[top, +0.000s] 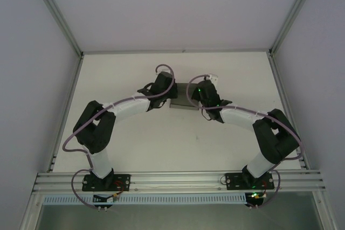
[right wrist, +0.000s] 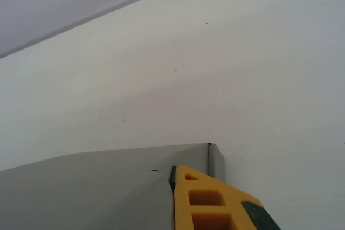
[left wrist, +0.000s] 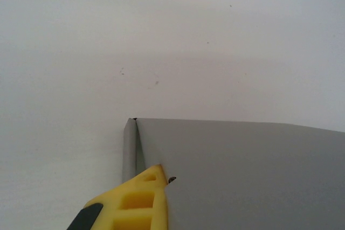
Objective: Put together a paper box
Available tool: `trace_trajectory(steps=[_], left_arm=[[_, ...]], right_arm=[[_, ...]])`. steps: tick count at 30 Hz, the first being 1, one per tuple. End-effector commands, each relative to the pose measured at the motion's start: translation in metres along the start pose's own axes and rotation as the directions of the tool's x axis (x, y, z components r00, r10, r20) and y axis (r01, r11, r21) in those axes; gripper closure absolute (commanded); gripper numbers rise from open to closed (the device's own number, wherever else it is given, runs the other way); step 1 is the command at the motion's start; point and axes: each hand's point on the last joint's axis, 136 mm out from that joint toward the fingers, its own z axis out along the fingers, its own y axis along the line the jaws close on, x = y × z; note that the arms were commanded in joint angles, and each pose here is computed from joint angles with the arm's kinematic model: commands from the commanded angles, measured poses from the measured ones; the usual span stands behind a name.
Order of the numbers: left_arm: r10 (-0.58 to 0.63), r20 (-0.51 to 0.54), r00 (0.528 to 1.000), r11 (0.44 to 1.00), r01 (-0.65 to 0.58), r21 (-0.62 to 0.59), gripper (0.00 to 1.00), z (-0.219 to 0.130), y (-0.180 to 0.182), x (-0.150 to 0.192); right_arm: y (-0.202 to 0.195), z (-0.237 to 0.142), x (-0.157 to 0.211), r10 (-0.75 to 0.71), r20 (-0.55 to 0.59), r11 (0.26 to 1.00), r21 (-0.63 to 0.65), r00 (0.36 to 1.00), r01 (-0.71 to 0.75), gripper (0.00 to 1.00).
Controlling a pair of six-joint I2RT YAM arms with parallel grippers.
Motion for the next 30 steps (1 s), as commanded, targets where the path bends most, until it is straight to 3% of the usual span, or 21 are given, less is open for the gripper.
trace_trajectory(steps=[1, 13, 25, 28, 30], left_arm=[[0.019, -0.134, 0.991, 0.998, -0.011, 0.056, 0.96, -0.002, -0.010, 0.051], [0.059, -0.199, 0.978, 0.997, -0.068, -0.038, 0.94, -0.013, 0.019, 0.080], [0.063, -0.185, 0.981, 0.997, -0.070, -0.030, 0.71, -0.051, 0.019, 0.065], [0.062, -0.192, 0.979, 0.998, -0.065, -0.008, 0.70, -0.066, 0.015, 0.060], [0.061, -0.200, 0.978, 0.998, -0.062, 0.000, 0.57, -0.082, 0.012, 0.054]], right_arm=[[0.006, -0.003, 0.034, -0.076, -0.063, 0.996, -0.044, 0.995, 0.074, 1.00], [-0.013, -0.016, 0.072, -0.160, -0.074, 0.987, 0.008, 0.984, 0.161, 1.00], [-0.022, -0.026, 0.079, -0.225, -0.095, 0.972, 0.053, 0.970, 0.231, 1.00], [-0.024, -0.029, 0.080, -0.248, -0.099, 0.964, 0.068, 0.964, 0.255, 1.00], [-0.024, -0.030, 0.079, -0.256, -0.097, 0.962, 0.068, 0.962, 0.263, 1.00]])
